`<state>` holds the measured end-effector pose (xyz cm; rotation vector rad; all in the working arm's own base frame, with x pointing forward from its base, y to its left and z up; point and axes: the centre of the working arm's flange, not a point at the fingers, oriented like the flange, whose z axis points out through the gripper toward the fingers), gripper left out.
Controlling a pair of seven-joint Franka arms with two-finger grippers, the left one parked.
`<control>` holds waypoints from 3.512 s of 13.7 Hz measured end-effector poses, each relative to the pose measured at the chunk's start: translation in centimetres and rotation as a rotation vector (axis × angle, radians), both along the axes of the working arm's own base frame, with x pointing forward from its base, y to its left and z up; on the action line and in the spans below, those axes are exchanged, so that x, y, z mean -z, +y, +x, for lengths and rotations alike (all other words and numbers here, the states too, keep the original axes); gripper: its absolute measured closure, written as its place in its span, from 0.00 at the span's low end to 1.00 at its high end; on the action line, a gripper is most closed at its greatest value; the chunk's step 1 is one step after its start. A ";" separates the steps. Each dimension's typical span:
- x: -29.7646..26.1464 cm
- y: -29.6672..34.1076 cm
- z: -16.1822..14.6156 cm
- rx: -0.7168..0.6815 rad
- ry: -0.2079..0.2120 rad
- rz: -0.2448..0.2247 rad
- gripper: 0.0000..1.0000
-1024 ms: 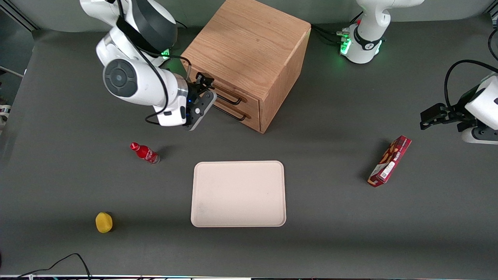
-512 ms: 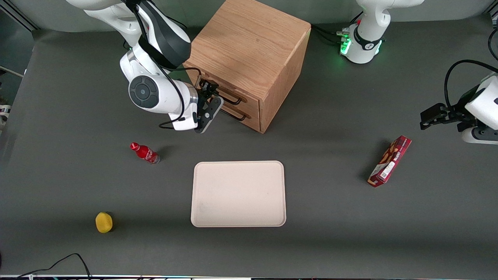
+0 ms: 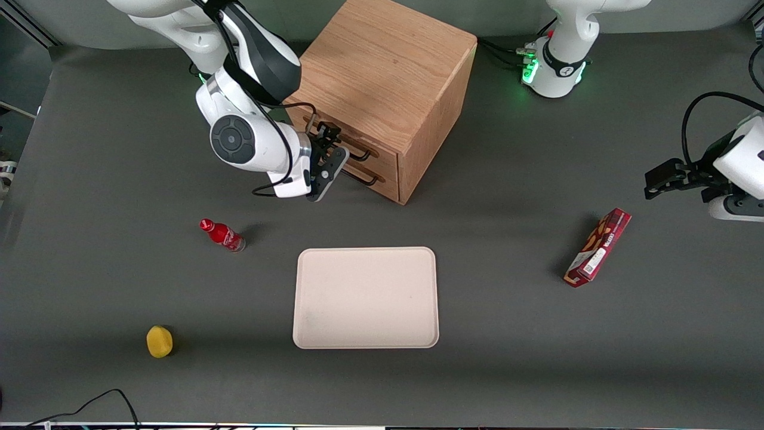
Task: Open upper drawer
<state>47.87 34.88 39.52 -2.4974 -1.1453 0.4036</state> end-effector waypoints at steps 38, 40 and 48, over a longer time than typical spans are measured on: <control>1.6 -10.1 13.8 -0.091 -0.081 0.006 0.00; 1.7 -10.9 14.3 -0.116 -0.093 0.012 0.00; 1.0 -13.0 16.7 -0.191 -0.168 -0.010 0.00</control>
